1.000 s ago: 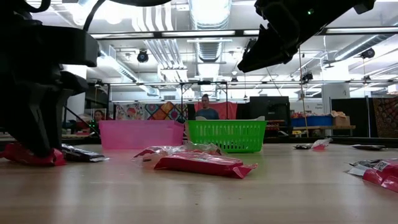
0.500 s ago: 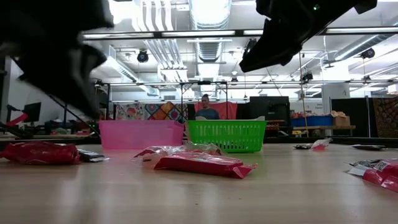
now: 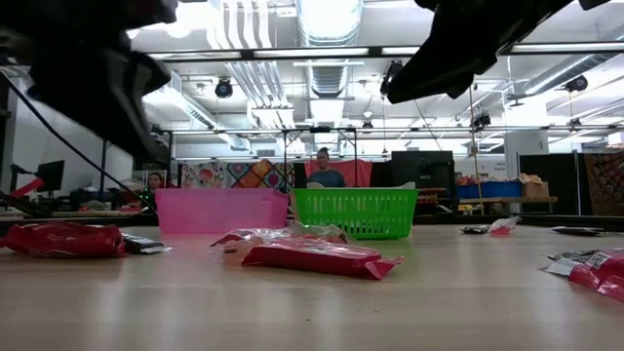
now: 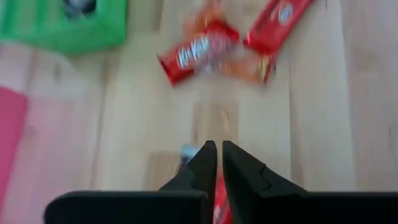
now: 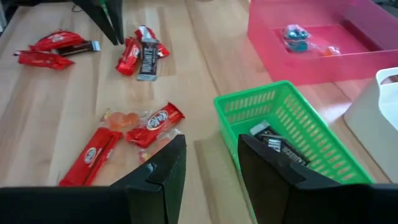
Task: Sort candy
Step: Put the red chocolate bar into the white bin
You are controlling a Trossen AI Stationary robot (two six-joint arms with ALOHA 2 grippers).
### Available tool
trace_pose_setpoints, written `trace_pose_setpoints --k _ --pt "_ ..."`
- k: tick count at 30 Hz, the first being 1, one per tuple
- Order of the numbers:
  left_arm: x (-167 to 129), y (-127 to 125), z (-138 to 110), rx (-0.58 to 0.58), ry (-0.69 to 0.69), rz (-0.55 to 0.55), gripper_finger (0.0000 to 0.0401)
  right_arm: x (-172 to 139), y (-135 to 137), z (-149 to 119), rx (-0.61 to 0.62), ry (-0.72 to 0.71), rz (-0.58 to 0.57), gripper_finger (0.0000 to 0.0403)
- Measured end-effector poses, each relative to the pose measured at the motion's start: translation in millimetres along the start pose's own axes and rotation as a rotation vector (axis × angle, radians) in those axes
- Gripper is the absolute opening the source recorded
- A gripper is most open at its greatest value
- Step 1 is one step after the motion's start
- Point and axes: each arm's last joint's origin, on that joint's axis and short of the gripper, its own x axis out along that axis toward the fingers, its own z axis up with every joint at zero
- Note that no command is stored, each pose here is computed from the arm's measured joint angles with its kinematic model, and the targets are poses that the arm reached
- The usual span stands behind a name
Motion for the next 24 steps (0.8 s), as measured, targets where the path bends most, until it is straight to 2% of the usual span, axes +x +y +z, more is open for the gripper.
trace_pose_setpoints --k 6,12,17,24 --pt "8.3 0.7 -17.2 -0.035 0.11 -0.054 0.0073 0.0 0.0 0.3 0.013 -0.003 0.0 0.0138" --pt "16.7 4.8 -32.9 -0.035 0.147 -0.031 0.0126 0.1 0.1 0.2 0.013 -0.002 0.0 0.0139" --pt "25.1 5.6 -43.4 -0.064 0.14 -0.058 0.0133 0.1 0.0 0.2 0.013 -0.002 0.0 0.0145" --pt "32.1 6.6 -52.9 -0.094 0.13 -0.082 0.0116 0.1 0.0 0.2 0.007 -0.002 0.0 0.0144"
